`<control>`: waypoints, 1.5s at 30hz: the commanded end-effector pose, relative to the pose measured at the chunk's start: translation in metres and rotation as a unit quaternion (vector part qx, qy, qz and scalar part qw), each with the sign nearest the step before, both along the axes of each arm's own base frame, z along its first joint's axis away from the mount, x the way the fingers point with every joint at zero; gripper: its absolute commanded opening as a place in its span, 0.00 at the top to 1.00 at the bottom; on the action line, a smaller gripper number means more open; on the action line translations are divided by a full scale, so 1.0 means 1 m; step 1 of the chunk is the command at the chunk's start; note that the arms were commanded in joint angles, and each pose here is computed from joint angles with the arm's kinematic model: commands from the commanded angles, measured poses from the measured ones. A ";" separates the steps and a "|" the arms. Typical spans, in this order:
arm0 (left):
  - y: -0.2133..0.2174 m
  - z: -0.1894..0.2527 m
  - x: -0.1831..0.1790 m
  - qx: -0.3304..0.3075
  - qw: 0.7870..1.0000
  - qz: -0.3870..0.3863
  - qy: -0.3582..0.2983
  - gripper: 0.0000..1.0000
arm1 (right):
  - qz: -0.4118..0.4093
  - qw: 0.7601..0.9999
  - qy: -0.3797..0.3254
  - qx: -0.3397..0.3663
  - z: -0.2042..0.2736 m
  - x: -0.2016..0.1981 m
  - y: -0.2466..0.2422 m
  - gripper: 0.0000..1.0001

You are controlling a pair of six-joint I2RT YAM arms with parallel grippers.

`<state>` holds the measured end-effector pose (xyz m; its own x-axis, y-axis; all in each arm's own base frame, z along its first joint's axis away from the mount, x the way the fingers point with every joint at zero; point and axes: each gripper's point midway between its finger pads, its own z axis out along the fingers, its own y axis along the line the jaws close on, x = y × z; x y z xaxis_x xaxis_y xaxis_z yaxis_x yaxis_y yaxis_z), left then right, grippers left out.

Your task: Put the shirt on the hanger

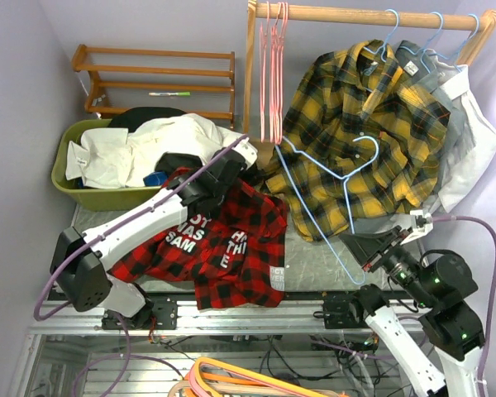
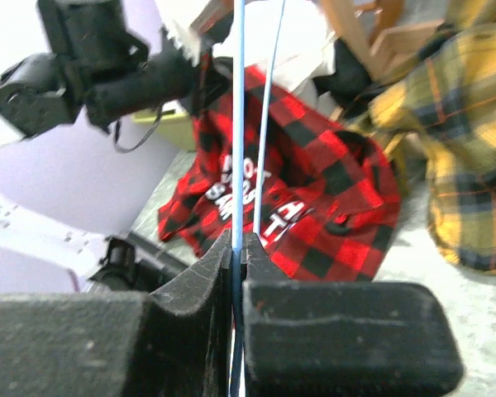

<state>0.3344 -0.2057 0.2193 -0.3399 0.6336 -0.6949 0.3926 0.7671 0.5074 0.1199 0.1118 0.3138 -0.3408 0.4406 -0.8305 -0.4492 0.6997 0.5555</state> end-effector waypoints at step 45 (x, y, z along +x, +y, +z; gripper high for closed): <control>-0.057 0.078 0.006 -0.064 0.994 -0.085 -0.006 0.93 | 0.154 0.976 0.100 0.121 -0.045 0.029 0.045 1.00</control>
